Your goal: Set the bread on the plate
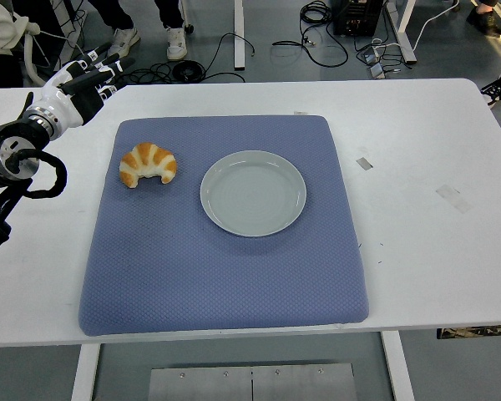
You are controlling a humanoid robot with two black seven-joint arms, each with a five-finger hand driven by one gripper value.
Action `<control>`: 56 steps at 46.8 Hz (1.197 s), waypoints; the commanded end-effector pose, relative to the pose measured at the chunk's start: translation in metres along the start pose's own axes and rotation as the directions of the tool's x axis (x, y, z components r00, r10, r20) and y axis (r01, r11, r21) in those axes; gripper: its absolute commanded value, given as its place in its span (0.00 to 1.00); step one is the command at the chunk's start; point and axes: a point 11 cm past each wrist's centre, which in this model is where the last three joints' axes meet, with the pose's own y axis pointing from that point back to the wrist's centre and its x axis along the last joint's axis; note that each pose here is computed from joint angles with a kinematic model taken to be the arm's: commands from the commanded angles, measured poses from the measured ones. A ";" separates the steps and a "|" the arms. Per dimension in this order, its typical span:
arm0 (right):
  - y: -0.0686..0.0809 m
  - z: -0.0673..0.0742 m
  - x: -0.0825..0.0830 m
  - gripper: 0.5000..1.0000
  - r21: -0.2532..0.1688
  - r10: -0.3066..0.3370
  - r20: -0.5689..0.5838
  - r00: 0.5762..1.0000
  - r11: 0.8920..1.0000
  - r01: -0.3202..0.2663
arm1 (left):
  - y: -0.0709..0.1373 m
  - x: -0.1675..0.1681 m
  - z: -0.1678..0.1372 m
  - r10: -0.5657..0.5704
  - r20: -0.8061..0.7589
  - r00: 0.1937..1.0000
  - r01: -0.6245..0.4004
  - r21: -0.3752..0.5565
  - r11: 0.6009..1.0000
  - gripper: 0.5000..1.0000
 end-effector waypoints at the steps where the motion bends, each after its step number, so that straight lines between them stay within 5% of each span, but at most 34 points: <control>1: 0.000 0.000 0.000 1.00 -0.001 0.000 -0.002 1.000 1.000 0.000 | 0.000 -0.001 0.002 -0.002 -0.001 1.000 0.002 -0.004 1.000 0.97; 51: 0.000 0.000 0.000 1.00 0.001 0.000 0.000 1.000 1.000 0.000 | -0.004 -0.007 -0.005 0.031 0.065 0.997 -0.032 0.018 0.999 0.97; 56: 0.000 0.000 0.000 1.00 -0.001 0.000 -0.002 1.000 1.000 0.000 | -0.004 -0.018 -0.015 -0.014 0.212 0.977 0.001 0.062 0.998 0.97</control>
